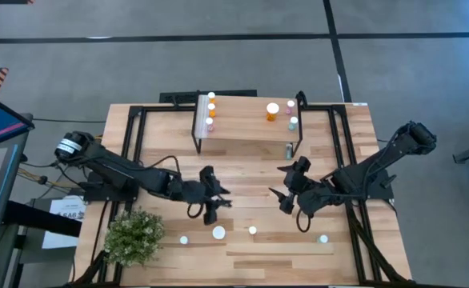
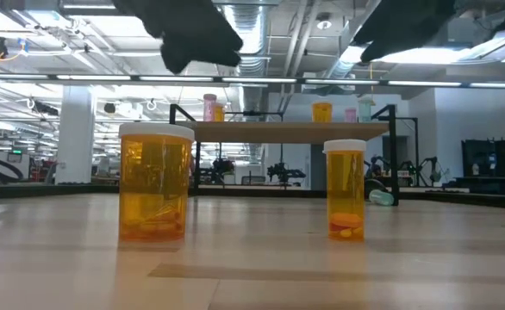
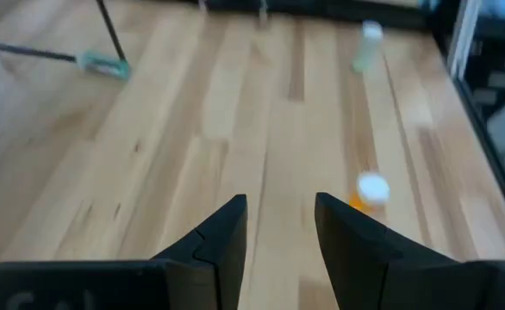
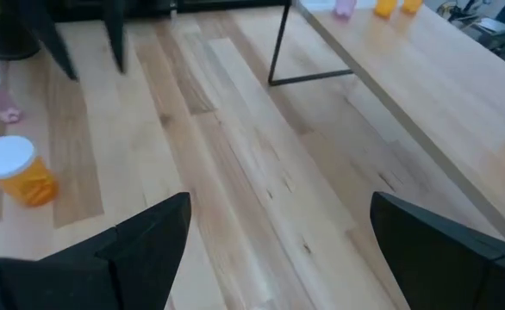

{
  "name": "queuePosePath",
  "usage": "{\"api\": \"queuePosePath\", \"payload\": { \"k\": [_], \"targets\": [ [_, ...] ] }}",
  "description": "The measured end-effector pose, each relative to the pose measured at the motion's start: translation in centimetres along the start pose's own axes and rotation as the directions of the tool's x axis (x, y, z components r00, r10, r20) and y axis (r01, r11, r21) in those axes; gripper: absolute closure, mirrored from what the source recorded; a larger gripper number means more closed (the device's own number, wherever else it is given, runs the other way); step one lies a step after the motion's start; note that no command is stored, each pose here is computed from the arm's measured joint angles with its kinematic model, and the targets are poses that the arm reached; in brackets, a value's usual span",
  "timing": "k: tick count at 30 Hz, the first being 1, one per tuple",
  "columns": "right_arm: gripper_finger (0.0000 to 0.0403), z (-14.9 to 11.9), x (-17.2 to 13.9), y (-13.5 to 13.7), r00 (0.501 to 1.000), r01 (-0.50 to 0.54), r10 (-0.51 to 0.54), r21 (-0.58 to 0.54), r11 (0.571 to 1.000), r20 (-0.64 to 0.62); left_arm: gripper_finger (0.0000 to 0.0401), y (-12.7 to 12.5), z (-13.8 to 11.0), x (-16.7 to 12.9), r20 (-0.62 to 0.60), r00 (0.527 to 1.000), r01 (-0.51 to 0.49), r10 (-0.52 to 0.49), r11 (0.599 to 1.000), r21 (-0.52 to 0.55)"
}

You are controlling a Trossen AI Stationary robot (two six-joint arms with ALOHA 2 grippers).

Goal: Pick and place medicine bottles onto shelf by color
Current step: Put the small pink pill bottle on the shelf

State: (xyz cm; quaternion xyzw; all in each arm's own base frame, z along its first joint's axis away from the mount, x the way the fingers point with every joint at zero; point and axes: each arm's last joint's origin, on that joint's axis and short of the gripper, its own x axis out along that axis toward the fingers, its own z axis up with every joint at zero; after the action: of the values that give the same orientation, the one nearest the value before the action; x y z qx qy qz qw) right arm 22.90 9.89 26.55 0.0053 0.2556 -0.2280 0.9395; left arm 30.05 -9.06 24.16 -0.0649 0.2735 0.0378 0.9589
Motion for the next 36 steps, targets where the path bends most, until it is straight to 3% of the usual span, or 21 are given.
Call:
{"api": "queuePosePath", "payload": {
  "k": [3, 10, 16, 21, 26, 28, 36],
  "targets": [
    [0.0026, -0.1, 0.0, 0.0, 1.000, -0.002, 0.002, -0.004, 1.000, -0.004, 0.0272, -1.2, 0.5, -1.1, -0.109, 0.994, -0.012, 0.017, 0.999, 0.051],
    [0.0026, -0.1, -0.1, 0.1, 1.000, -0.015, 0.015, -0.007, 1.000, -0.011, 0.0223, -3.9, 0.5, -4.7, -0.362, 0.932, -0.005, 0.008, 1.000, 0.009],
    [0.0026, -0.1, -0.1, 0.1, 1.000, -0.020, 0.020, -0.008, 1.000, -0.015, 0.0170, -6.4, -1.0, -6.7, -0.419, 0.908, -0.006, -0.001, 1.000, -0.014],
    [0.0026, -0.1, -0.1, 0.1, 1.000, -0.021, 0.020, -0.012, 1.000, -0.016, 0.0151, -8.2, -2.7, -7.6, -0.459, 0.888, -0.001, -0.017, 0.999, -0.039],
    [0.0026, -0.1, -0.1, 0.1, 1.000, -0.019, 0.019, -0.018, 1.000, -0.018, 0.0152, -9.2, -4.1, -7.3, -0.508, 0.861, -0.054, -0.003, 0.994, -0.097],
    [0.0026, -0.2, -0.1, 0.0, 1.000, -0.018, 0.018, -0.021, 1.000, -0.020, 0.0156, -9.5, -4.8, -6.7, -0.559, 0.829, -0.070, -0.003, 0.992, -0.109],
    [0.0026, -0.2, -0.1, 0.1, 1.000, -0.019, 0.018, -0.020, 1.000, -0.019, 0.0172, -10.0, -7.1, -4.5, -0.674, 0.738, -0.068, 0.025, 0.997, -0.038]
  ]
}}
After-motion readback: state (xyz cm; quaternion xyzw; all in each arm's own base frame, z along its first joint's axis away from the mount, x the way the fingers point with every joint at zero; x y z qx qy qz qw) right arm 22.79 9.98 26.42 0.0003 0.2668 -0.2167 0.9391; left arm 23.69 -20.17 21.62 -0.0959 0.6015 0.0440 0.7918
